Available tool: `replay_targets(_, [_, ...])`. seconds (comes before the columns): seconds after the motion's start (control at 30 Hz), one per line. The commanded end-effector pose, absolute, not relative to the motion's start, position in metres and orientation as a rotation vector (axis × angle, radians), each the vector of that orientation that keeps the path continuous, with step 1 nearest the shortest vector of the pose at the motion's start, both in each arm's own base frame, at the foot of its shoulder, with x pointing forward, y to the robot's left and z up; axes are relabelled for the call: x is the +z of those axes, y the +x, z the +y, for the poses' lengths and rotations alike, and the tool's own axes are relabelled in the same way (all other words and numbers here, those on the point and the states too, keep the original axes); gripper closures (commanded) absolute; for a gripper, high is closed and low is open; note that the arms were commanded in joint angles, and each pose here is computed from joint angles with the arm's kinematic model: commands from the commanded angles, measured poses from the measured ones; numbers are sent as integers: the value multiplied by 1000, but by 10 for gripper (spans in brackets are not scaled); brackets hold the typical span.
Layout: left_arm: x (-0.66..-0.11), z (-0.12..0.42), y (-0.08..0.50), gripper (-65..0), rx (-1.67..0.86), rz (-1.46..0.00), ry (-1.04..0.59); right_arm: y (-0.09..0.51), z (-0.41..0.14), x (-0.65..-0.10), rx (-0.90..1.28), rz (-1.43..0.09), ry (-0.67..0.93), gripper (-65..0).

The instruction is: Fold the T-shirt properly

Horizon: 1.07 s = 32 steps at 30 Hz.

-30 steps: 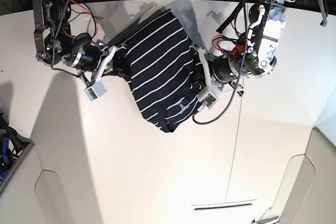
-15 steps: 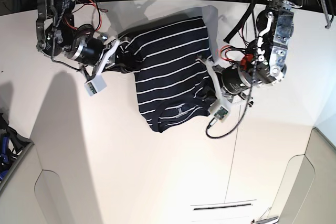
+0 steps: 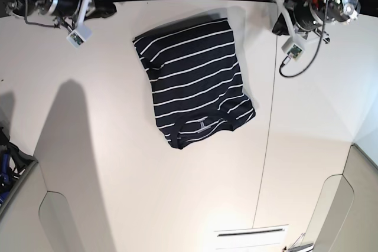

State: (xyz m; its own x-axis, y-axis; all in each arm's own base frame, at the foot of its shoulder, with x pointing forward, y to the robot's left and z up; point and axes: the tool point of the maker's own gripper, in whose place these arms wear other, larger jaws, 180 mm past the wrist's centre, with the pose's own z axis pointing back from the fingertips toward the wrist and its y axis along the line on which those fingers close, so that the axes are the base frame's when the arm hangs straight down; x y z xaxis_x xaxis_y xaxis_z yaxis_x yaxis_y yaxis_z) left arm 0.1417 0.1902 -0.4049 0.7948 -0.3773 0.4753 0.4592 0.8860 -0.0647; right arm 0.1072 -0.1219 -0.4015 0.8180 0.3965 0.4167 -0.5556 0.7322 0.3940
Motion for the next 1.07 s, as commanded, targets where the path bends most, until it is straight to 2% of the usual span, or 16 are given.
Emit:
replay_targets(0.0, [-401, 199, 134, -11, -448, -465, -165, 98, -123, -396, 562, -303, 553, 0])
replay_targets(0.2, [-420, 217, 44, -11, -392, -273, -137, 11, -141, -409, 696, -12, 580, 0])
replay_targets(0.33, [-429, 206, -4, -11, -417, -223, -162, -27, -151, -423, 741, 117, 579, 0])
replay_targets(0.47, [-460, 208, -52, -11, -352, -131, -185, -50, -156, -451, 729, 130, 562, 0])
replay_targets(0.57, [-494, 228, -80, -11, -268, -105, -137, -67, -157, -477, 741, 110, 546, 0])
replay_targets(0.7, [-541, 258, -108, -11, -203, -29, -31, -95, -178, -516, 826, 240, 450, 0])
replay_targets(0.83, [-580, 258, -122, -11, -190, 78, -27, -107, -204, -550, 830, 361, 367, 0])
replay_targets(1.03, [-612, 242, -97, -11, -187, 125, -32, -97, -220, -578, 772, 429, 296, 0])
